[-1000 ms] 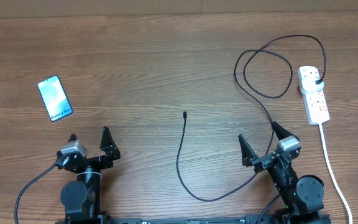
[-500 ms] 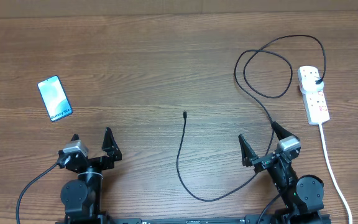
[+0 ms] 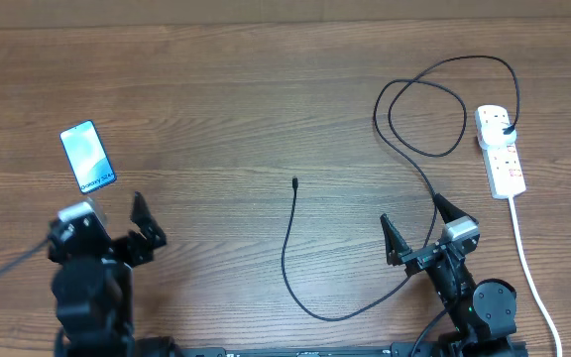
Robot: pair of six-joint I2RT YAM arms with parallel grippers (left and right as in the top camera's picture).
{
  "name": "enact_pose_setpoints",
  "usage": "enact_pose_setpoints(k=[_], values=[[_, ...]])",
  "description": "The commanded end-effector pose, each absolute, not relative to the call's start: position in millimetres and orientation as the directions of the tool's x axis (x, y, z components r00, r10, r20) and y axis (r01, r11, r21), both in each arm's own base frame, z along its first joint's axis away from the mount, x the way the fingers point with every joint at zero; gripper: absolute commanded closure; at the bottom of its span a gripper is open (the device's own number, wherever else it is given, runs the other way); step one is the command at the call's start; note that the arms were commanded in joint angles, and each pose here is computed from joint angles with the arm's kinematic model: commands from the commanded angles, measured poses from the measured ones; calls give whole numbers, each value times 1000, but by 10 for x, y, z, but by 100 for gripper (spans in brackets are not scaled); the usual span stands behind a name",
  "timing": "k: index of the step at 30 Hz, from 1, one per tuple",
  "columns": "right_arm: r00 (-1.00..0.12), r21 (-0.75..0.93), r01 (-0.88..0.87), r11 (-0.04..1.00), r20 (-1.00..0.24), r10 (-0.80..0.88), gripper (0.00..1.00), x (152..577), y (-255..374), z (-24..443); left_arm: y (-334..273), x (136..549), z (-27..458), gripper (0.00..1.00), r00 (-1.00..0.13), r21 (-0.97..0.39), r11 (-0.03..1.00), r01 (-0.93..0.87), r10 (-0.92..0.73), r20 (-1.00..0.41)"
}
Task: Plug charger to phone and switch on socket
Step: 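Move the left gripper over the Galaxy phone and lower onto it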
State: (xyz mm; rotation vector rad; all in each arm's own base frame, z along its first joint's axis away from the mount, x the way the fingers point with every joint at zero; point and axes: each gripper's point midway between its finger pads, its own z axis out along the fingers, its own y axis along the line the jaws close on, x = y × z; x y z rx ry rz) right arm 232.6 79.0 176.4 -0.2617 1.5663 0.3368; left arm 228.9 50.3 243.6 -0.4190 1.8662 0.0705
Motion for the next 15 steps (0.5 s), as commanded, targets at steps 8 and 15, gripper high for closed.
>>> enact_pose_setpoints(k=[8, 15], values=[[-27, 55, -370, 927, -998, 49, 0, 2327, 793, 1739, 1130, 2406, 3158, 0, -415, 112, 779, -617, -201, -887], [-27, 55, -370, 927, -998, 49, 0, 2327, 793, 1739, 1335, 2745, 3160, 1, -562, 250, 754, -607, -185, -806]])
